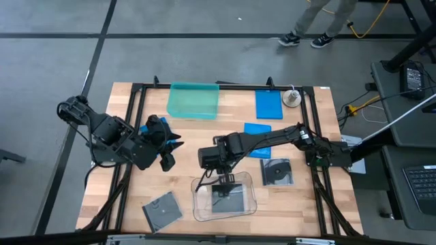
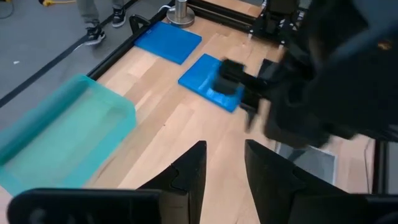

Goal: Pick & place jewel cases by type
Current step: Put the bottom right blue CD case into the green bin

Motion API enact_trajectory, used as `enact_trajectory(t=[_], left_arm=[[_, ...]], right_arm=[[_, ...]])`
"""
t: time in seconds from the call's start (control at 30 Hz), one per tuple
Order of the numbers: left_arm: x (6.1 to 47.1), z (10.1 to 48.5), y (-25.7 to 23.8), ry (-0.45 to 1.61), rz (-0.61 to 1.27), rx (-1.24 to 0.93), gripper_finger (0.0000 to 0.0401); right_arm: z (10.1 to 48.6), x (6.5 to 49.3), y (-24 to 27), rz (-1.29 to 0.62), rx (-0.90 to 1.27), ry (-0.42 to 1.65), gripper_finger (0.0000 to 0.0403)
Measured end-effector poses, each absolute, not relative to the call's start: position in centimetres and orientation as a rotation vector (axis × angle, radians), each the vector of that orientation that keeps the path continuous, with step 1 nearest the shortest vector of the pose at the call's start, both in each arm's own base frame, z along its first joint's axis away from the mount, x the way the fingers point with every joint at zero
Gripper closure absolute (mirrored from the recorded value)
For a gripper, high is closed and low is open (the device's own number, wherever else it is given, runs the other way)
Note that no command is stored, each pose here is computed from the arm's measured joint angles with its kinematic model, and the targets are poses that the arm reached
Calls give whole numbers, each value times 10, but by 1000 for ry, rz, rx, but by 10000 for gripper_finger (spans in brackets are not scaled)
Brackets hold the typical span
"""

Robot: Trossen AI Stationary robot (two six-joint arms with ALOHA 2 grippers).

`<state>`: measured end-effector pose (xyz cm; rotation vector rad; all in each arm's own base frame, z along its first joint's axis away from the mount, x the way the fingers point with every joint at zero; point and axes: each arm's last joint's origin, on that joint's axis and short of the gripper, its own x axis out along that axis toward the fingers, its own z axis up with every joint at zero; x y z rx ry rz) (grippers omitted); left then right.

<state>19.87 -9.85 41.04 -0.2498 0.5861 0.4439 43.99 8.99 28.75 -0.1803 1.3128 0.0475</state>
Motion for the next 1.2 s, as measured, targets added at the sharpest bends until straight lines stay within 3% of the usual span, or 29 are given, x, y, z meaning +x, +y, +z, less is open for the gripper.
enact_trajectory(t=[0.33, 0.77, 0.93, 1.2], left_arm=[[189, 409, -111, 595, 405, -254, 298], [175, 403, -110, 601, 516, -205, 303], [175, 404, -106, 564, 568, -169, 303], [183, 406, -85, 455, 750, -119, 306]], right_arm=[[292, 435, 52, -91, -111, 1386, 240], [291, 415, -9, -195, -48, 1390, 240], [274, 382, -31, -227, 18, 1312, 240], [250, 294, -53, -325, 117, 1213, 244]])
